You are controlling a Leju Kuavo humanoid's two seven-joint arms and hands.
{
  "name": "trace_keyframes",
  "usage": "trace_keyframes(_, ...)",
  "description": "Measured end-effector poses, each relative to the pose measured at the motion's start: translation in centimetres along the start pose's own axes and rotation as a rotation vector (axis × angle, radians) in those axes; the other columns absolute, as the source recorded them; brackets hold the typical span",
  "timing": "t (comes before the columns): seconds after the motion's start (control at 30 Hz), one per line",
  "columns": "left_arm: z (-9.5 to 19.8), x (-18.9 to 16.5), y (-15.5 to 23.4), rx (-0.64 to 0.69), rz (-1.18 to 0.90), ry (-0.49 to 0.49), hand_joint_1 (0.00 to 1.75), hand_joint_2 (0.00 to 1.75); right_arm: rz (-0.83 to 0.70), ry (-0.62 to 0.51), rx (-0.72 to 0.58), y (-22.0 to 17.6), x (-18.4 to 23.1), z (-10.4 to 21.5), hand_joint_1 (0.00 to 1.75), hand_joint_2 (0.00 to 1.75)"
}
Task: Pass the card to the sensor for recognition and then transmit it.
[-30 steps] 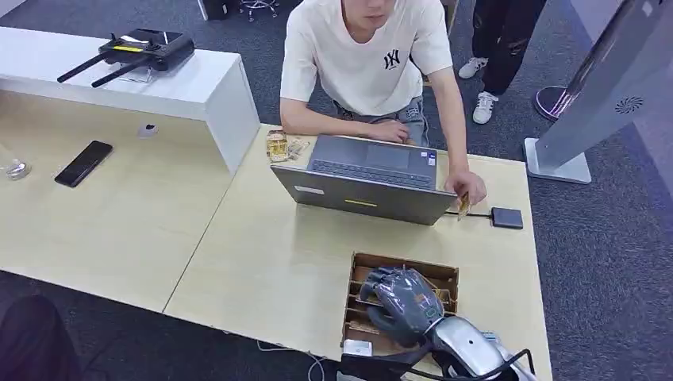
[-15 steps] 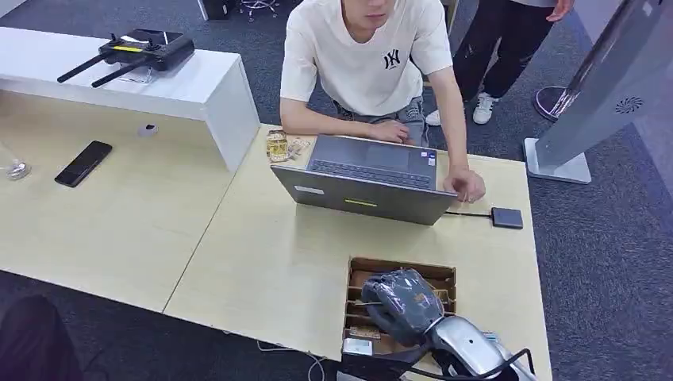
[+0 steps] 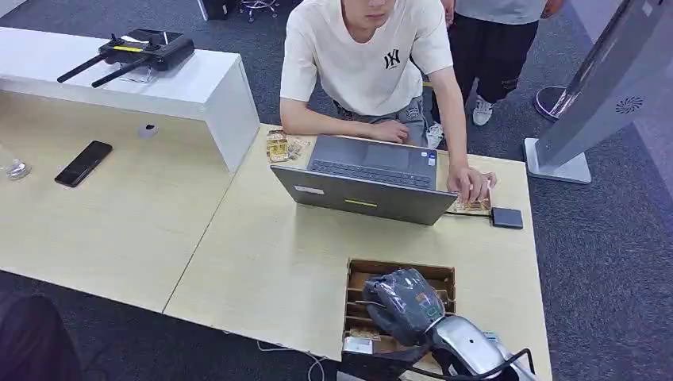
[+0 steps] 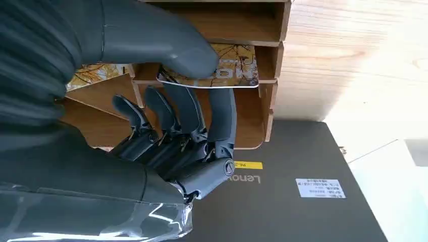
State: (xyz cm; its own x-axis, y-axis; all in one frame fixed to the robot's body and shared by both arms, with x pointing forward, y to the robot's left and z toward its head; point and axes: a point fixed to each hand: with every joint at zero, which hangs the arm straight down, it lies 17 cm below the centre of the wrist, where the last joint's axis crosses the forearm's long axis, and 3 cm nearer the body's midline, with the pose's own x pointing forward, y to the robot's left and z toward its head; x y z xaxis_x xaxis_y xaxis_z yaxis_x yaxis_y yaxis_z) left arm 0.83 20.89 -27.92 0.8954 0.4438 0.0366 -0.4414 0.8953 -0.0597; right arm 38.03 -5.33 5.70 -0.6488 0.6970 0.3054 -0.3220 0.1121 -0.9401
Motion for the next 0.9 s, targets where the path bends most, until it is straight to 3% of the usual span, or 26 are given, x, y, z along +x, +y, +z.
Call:
trace_keyframes(0.33,0.0,0.0,-0.1,0.008,0.008,-0.008,0.00,0.00,-0.108,0.029,-0.114,-4.1,-0.3,0.0,1.64,1.75)
trace_keyframes(0.37,0.0,0.0,-0.1,0.009,0.010,-0.008,0.00,0.00,-0.124,0.031,-0.131,-4.8,-0.3,0.0,1.73,1.75)
trace_keyframes(0.47,0.0,0.0,0.0,0.014,0.013,-0.010,0.00,0.00,-0.164,0.039,-0.182,-7.1,-0.7,0.1,1.75,1.75)
trace_keyframes(0.9,0.0,0.1,0.1,0.019,0.029,-0.016,0.00,0.00,-0.316,0.037,-0.268,-12.7,-3.5,1.9,1.73,1.75)
